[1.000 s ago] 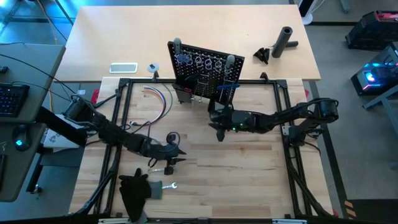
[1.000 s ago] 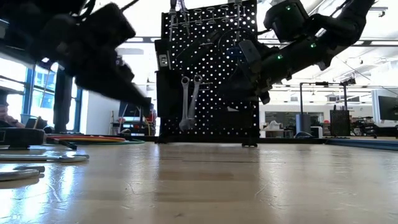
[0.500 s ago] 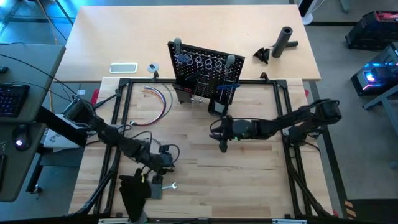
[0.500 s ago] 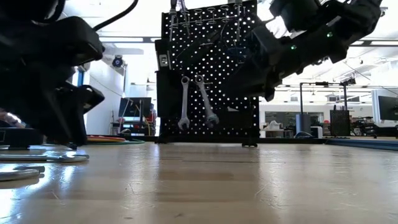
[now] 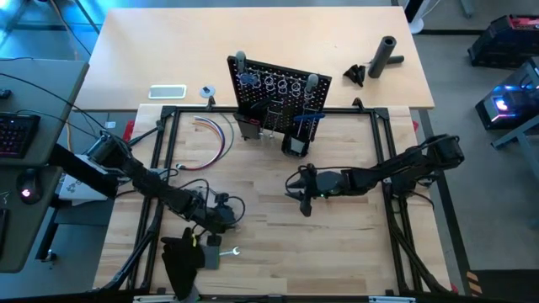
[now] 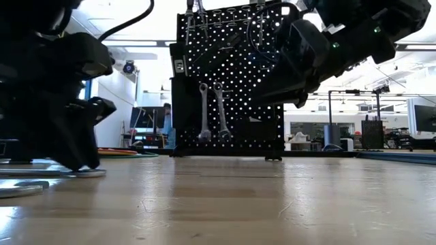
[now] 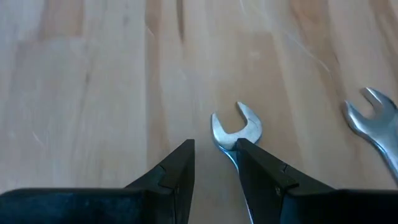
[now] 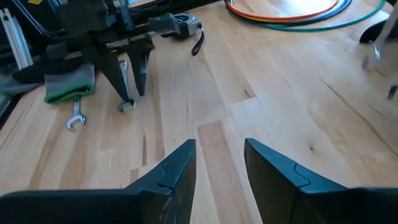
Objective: Hang tools onto peg board
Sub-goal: Hang the wrench on the black pegboard
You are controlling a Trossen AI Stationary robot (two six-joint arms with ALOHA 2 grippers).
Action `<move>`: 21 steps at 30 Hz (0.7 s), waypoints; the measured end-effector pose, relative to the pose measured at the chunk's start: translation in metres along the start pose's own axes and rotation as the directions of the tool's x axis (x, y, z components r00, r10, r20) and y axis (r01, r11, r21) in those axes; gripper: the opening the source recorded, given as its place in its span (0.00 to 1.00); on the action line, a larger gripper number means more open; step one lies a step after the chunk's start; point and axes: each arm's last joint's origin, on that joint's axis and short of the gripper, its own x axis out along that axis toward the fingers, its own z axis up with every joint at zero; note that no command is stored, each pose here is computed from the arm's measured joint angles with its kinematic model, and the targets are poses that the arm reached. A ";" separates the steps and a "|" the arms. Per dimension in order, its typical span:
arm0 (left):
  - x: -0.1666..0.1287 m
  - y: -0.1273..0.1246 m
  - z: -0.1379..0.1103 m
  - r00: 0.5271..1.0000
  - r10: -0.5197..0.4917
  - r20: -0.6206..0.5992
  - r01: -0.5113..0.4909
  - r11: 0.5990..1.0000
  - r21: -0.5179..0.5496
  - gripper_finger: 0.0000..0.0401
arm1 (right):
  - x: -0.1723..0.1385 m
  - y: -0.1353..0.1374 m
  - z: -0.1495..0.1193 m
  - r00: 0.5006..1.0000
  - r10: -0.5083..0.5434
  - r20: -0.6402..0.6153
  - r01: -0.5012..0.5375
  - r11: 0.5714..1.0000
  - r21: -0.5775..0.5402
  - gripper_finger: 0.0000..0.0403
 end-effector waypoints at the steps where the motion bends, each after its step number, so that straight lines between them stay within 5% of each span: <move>1: 0.002 0.001 0.001 1.000 0.011 0.007 -0.011 1.000 0.005 0.28 | 0.000 0.001 0.000 1.000 0.000 0.003 0.000 1.000 -0.004 0.32; 21: 0.062 0.073 0.039 0.965 0.181 0.192 -0.196 0.978 0.066 0.28 | -0.004 0.016 -0.005 1.000 0.000 0.012 0.000 1.000 -0.028 0.32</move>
